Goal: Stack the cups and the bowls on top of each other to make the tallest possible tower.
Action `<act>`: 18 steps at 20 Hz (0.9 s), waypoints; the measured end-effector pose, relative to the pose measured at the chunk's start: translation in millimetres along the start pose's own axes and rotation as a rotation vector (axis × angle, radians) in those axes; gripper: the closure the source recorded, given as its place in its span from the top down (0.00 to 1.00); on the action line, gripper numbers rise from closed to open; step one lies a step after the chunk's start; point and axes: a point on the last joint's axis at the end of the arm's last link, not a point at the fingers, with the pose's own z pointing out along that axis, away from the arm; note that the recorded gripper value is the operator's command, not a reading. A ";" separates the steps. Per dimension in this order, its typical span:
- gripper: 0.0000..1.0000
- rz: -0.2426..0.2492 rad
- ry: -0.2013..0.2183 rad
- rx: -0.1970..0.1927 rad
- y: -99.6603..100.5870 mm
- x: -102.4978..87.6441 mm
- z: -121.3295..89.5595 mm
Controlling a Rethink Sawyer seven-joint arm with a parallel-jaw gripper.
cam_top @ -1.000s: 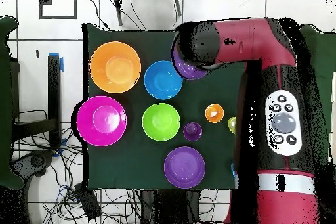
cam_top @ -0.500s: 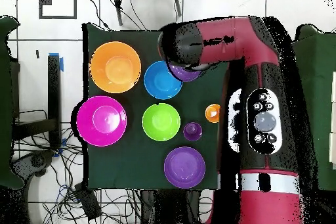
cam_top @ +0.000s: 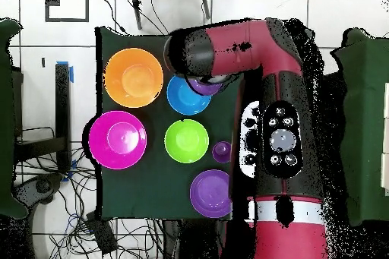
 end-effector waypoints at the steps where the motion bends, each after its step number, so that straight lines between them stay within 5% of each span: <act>1: 0.00 0.000 0.001 0.001 1.4 -0.1 -0.5; 11: 0.00 0.015 0.008 0.041 7.4 6.4 3.2; 18: 0.00 0.051 -0.007 0.065 20.1 11.2 24.4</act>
